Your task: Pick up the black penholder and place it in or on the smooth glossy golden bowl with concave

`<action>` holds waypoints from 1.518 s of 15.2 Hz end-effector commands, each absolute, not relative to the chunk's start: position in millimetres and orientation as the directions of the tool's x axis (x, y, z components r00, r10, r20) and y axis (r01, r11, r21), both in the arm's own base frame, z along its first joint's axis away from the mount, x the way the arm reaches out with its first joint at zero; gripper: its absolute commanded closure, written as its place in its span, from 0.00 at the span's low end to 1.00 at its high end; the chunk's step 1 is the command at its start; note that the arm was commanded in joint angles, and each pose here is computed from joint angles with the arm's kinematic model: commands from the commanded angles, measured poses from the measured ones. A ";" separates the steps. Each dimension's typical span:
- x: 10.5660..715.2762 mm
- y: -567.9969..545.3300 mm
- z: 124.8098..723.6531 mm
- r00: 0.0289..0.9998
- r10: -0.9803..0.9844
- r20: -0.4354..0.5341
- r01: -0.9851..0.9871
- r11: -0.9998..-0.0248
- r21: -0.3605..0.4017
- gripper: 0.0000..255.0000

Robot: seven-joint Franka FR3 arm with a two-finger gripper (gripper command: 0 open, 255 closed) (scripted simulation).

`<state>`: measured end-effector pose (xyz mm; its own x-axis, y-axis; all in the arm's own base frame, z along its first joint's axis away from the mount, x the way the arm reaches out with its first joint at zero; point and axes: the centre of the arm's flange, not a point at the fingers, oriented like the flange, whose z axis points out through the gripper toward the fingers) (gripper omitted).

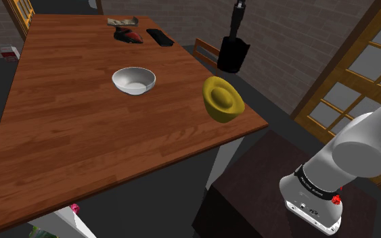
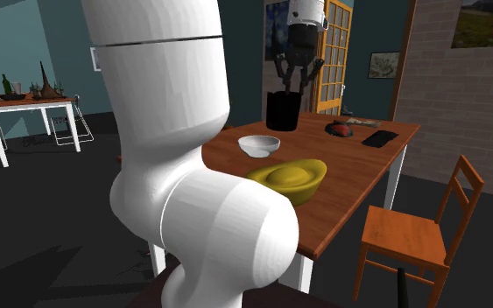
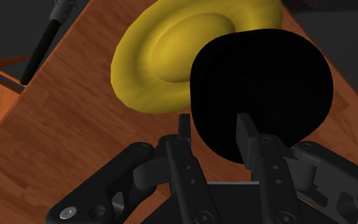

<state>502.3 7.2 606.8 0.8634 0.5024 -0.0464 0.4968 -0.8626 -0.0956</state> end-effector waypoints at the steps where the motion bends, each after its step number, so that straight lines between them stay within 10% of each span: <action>1: 499.7 -20.5 611.7 0.863 0.504 -0.046 0.498 -0.862 -0.096 1.00; 23: 499.7 -20.5 495.5 0.863 0.504 -0.046 0.498 -0.862 -0.096 1.00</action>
<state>499.5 -20.4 499.8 0.8627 0.5036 -0.0471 0.4979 -0.8619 -0.0964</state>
